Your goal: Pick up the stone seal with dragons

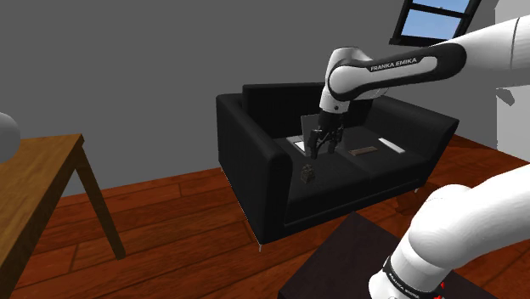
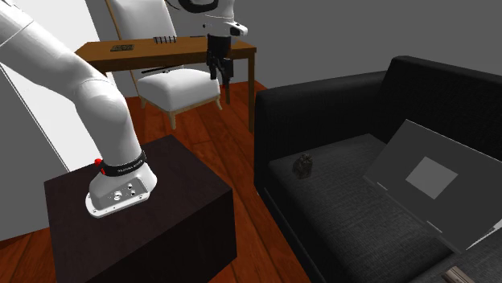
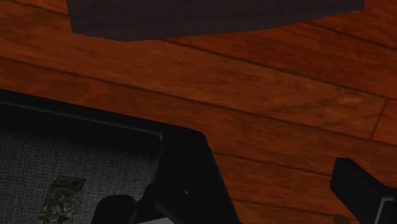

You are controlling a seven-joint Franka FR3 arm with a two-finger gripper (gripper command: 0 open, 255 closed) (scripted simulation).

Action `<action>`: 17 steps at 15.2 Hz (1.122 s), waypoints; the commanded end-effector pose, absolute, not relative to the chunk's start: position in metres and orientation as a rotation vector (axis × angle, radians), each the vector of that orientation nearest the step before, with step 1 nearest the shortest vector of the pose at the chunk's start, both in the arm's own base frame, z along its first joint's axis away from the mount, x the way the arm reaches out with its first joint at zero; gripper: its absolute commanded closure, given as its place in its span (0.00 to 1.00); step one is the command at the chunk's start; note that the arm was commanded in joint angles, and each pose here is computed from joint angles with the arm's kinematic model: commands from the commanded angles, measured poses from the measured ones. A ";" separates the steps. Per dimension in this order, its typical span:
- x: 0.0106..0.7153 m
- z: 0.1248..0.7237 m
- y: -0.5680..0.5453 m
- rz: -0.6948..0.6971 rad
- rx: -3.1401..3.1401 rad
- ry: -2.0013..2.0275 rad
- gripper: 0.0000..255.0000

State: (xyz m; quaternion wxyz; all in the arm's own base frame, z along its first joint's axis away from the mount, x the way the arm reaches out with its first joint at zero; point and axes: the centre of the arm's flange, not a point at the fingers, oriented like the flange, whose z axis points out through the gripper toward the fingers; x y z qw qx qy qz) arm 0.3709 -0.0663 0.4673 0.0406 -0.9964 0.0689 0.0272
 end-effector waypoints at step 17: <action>0.476 0.327 -0.222 0.067 -3.043 0.256 0.00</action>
